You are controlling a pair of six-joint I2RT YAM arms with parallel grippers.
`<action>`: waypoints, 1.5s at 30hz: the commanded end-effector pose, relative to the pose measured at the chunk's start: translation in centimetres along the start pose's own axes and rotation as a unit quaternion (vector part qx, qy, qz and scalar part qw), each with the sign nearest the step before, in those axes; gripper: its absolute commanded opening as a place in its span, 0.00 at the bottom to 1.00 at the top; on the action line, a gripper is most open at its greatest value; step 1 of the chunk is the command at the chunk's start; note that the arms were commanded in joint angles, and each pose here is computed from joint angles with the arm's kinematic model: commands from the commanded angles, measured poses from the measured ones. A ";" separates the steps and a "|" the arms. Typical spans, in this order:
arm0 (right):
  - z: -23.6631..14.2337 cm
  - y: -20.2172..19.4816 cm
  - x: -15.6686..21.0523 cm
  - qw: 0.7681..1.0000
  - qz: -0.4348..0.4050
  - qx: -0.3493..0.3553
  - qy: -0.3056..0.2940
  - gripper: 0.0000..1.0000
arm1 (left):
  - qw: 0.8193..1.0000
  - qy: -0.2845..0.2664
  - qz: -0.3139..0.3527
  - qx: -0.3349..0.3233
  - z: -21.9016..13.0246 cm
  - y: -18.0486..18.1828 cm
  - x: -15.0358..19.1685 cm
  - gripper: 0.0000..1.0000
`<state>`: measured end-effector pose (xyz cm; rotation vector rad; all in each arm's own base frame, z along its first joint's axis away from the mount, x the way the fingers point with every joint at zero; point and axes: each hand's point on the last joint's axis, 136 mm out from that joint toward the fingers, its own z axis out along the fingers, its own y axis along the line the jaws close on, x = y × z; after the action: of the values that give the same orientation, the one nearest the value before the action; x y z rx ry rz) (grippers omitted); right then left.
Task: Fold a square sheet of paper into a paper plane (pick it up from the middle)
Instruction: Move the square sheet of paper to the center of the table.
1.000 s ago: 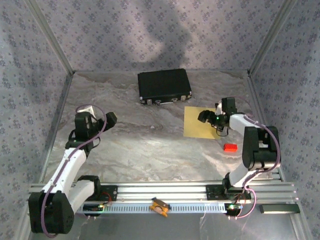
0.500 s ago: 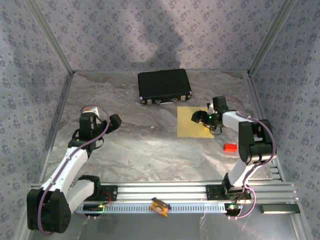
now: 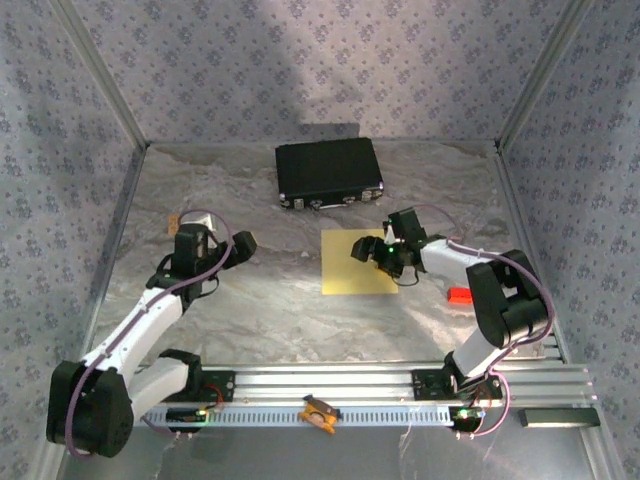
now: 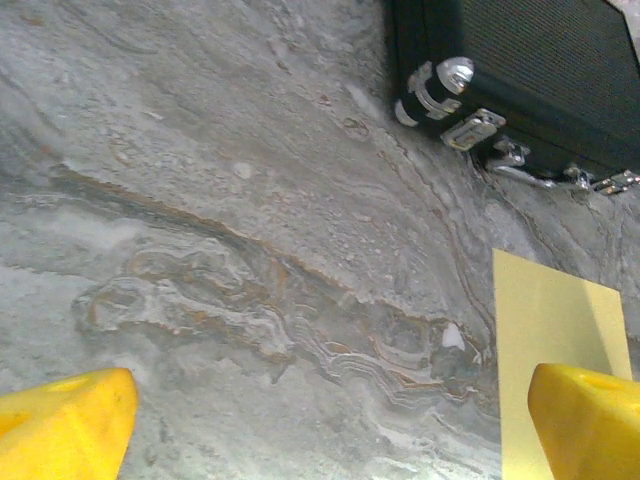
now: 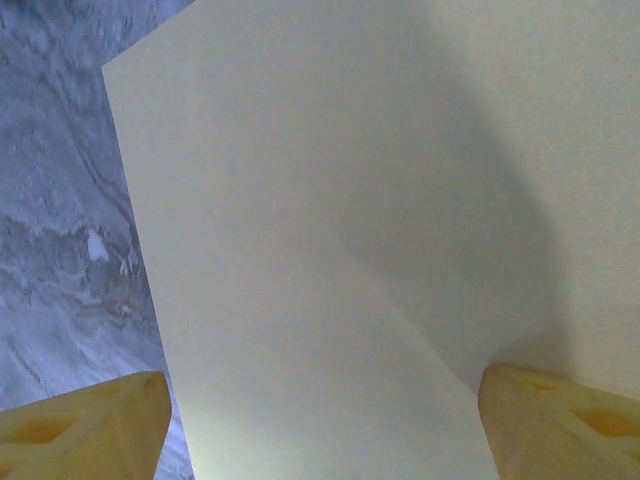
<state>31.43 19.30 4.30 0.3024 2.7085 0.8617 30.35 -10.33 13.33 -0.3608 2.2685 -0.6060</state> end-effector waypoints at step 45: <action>0.1 6.6 4.1 0.994 0.076 -0.081 0.022 0.77 | 0.992 0.117 0.040 0.031 4.2 -7.0 4.0 0.92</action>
<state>27.54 26.36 4.96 0.4375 2.7456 1.1117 31.24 -17.83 11.74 -0.2031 2.4314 -0.6837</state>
